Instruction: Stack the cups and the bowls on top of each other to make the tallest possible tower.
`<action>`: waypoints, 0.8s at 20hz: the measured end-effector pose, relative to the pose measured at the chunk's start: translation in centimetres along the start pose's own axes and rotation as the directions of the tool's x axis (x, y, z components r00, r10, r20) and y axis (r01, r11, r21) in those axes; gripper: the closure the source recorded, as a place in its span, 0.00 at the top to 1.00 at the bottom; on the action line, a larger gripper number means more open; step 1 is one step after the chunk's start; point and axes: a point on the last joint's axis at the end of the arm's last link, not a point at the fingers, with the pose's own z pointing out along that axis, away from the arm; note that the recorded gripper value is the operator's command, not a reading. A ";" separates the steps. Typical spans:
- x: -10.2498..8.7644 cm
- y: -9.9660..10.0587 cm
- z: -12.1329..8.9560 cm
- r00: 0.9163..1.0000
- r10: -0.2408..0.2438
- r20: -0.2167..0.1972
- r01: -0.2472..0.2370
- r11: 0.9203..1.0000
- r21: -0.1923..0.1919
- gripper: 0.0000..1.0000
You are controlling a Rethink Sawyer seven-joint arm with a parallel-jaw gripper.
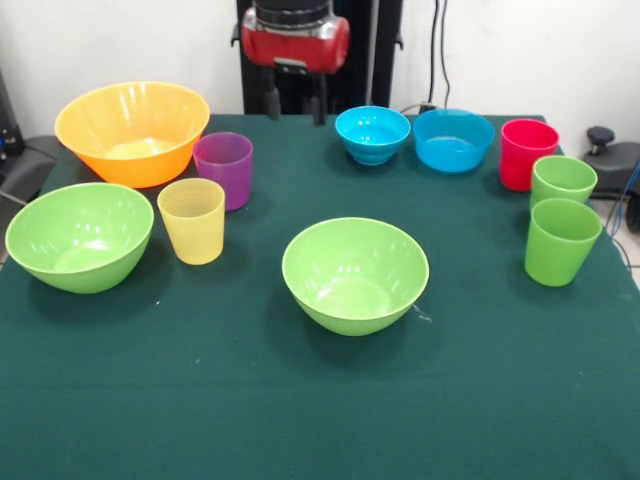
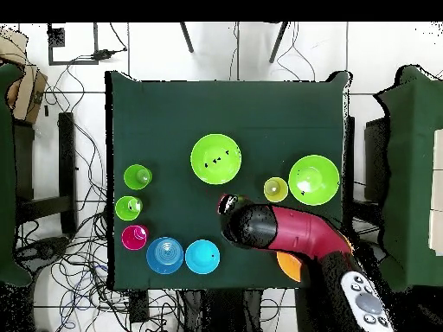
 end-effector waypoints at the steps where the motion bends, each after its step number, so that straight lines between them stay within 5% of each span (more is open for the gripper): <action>1: 0.8 -1.0 -0.3 1.000 0.005 -0.006 -0.005 1.000 0.006 1.00; 9: 4.1 -5.3 -1.6 1.000 0.026 -0.014 -0.026 0.999 0.025 1.00; 16: 6.2 -6.7 -1.4 1.000 -0.028 -0.004 0.028 1.000 0.008 1.00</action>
